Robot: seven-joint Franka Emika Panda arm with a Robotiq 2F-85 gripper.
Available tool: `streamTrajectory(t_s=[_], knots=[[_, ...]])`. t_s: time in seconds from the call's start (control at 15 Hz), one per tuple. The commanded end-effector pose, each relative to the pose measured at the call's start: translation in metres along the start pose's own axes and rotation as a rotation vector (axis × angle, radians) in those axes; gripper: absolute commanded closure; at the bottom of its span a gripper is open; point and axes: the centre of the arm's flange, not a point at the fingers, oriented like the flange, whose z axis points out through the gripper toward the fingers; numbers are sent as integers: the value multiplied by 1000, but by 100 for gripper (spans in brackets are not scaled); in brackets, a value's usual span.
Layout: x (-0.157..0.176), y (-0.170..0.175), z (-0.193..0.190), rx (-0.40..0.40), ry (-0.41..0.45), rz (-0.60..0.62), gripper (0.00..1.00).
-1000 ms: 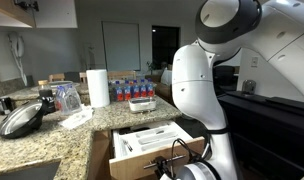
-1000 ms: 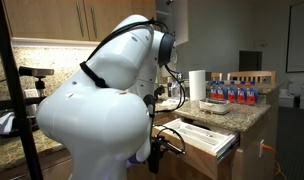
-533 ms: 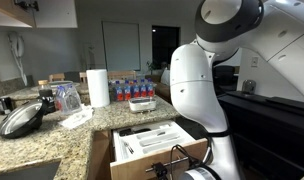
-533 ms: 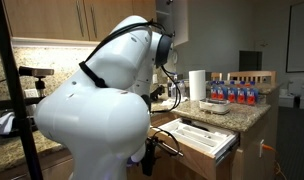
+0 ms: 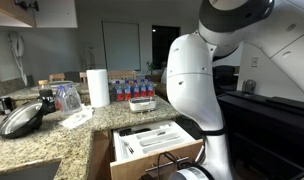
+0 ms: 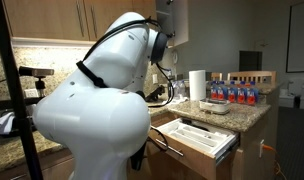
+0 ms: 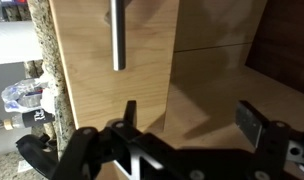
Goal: Open the drawer
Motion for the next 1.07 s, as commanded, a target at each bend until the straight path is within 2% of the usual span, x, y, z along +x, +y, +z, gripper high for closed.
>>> streamTrajectory(t_s=[0.0,0.13,0.27,0.33,0.47,0.6,1.0], knots=[[9,44,-6,19,9,-14,0],[14,56,-7,34,10,-13,0],[15,63,-10,97,-6,-20,0],[22,83,-12,160,-20,-22,0],[32,103,-15,252,-54,9,0],[44,127,-19,316,-64,59,0],[74,195,-26,364,-103,222,0]])
